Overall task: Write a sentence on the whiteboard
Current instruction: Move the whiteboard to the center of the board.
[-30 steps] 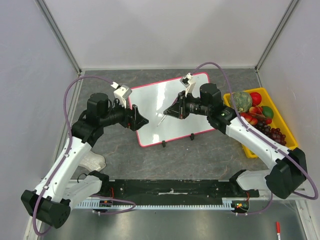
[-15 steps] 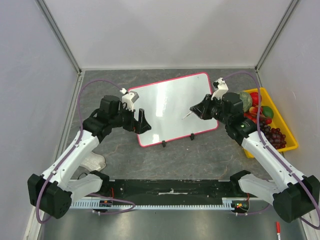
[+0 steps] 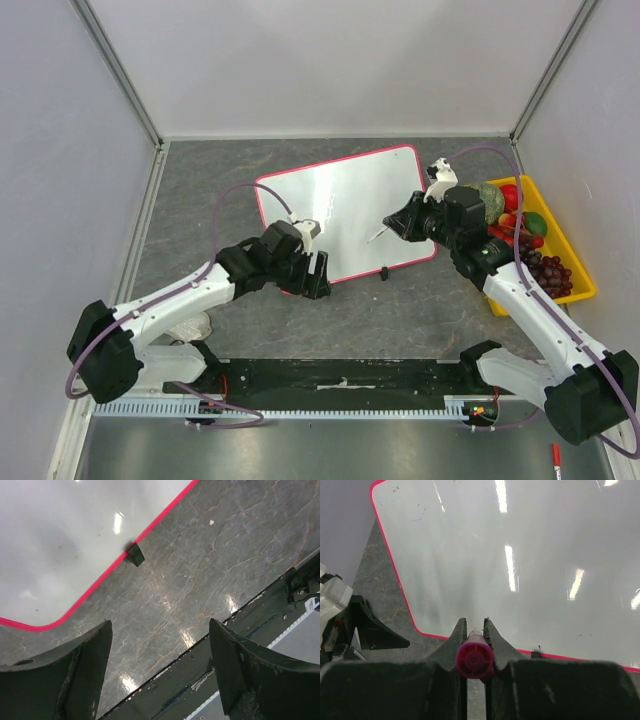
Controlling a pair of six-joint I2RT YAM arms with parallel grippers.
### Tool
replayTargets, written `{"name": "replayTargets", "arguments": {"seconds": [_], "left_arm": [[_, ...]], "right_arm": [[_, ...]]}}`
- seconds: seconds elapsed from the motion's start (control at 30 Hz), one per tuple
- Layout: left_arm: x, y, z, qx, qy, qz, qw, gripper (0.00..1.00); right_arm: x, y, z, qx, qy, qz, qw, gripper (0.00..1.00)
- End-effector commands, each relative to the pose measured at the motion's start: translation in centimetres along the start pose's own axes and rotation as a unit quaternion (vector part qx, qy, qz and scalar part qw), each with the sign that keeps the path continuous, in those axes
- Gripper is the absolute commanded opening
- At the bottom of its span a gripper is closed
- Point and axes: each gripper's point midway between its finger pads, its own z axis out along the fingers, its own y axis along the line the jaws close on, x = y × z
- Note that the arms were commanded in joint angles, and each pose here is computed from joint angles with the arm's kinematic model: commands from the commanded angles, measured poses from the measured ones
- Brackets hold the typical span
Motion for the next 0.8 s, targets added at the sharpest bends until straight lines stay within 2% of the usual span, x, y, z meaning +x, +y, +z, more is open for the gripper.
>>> {"name": "replayTargets", "arguments": {"seconds": [0.0, 0.13, 0.3, 0.6, 0.77], "left_arm": [[0.5, 0.0, 1.8, -0.046, -0.015, -0.066, 0.997, 0.81], [2.3, -0.1, 3.8, -0.065, 0.013, -0.080, 0.995, 0.70], [3.7, 1.1, 6.3, -0.116, 0.019, -0.089, 0.989, 0.60], [4.7, 3.3, 9.6, -0.183, 0.000, -0.106, 0.977, 0.52], [5.4, 4.1, 11.2, -0.210, 0.005, -0.105, 0.972, 0.51]], "right_arm": [[-1.8, 0.5, -0.3, -0.003, -0.025, -0.015, 1.000, 0.00], [-2.0, 0.5, -0.4, -0.003, -0.028, -0.021, 0.999, 0.00], [-2.5, 0.6, -0.8, -0.003, -0.036, -0.026, 0.999, 0.00], [-3.4, 0.5, -1.4, 0.005, -0.041, -0.052, 0.998, 0.00], [-3.5, 0.3, -1.5, 0.008, -0.039, -0.061, 0.997, 0.00]]}}
